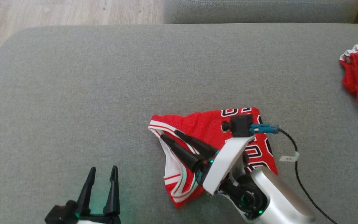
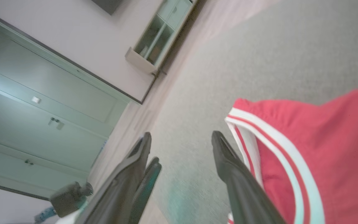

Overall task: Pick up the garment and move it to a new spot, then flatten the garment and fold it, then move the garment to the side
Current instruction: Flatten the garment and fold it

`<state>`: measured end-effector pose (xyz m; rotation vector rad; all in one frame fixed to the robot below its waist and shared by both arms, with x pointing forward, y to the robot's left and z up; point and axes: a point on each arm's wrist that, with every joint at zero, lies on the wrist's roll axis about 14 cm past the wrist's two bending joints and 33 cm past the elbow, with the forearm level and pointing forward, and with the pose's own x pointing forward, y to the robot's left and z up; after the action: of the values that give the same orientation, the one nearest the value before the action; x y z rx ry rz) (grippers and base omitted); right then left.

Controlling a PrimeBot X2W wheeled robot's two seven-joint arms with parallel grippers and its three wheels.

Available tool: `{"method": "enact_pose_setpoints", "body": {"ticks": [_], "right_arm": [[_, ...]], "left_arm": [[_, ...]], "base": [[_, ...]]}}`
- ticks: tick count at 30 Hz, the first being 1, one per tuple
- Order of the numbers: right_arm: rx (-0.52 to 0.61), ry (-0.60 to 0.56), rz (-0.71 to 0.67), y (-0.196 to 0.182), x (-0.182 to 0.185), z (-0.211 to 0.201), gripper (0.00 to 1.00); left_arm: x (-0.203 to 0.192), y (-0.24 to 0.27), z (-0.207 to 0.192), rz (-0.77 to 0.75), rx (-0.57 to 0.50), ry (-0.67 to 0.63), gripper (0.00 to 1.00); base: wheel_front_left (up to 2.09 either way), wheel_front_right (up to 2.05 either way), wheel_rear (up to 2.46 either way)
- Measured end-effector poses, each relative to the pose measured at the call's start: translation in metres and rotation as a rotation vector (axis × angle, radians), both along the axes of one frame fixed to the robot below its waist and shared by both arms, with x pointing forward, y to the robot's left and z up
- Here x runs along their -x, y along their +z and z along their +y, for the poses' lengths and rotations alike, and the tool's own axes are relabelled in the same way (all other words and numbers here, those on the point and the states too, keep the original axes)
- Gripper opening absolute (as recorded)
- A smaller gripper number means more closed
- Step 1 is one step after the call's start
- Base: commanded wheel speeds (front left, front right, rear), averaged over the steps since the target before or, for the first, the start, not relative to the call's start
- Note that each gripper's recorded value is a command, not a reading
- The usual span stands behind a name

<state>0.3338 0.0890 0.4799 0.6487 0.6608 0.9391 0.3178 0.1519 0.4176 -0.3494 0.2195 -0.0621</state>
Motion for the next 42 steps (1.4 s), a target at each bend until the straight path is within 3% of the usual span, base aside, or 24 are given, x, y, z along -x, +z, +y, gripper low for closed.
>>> {"method": "enact_pose_setpoints", "body": {"ticks": [3, 9, 12, 15, 20, 23, 31, 42], "right_arm": [[-0.057, -0.078, -0.082, 0.021, -0.014, -0.006, 1.0], [0.019, -0.32, -0.386, 0.061, -0.062, -0.06, 1.0], [0.117, -0.454, -0.485, 0.066, -0.075, -0.101, 1.0], [0.3, -0.572, -0.518, 0.039, -0.066, -0.152, 1.0], [0.541, -0.621, -0.642, 0.014, -0.054, -0.202, 1.0], [0.58, -0.652, -0.651, 0.0, -0.046, -0.216, 1.0], [0.602, -0.696, -0.564, -0.036, -0.02, -0.226, 1.0], [0.595, -0.72, -0.567, -0.038, -0.016, -0.228, 1.0]], "left_arm": [[-0.001, 0.003, 0.003, -0.01, 0.001, 0.011, 1.0], [0.0, 0.012, 0.003, -0.039, 0.006, 0.015, 1.0], [0.001, 0.017, 0.003, -0.057, -0.003, 0.013, 1.0], [0.0, 0.026, 0.005, -0.092, -0.012, 0.015, 1.0], [-0.001, 0.033, 0.003, -0.117, -0.026, 0.004, 1.0], [0.001, 0.037, 0.004, -0.13, -0.031, 0.006, 1.0], [0.007, 0.043, 0.006, -0.153, -0.035, 0.013, 1.0], [0.023, 0.038, 0.009, -0.139, -0.048, 0.021, 1.0]], "base": [[0.0, 0.0, 0.0], [0.0, 0.0, 0.0], [0.0, 0.0, 0.0], [0.0, 0.0, 0.0], [0.0, 0.0, 0.0], [0.0, 0.0, 0.0], [0.0, 0.0, 0.0], [0.0, 0.0, 0.0]]}}
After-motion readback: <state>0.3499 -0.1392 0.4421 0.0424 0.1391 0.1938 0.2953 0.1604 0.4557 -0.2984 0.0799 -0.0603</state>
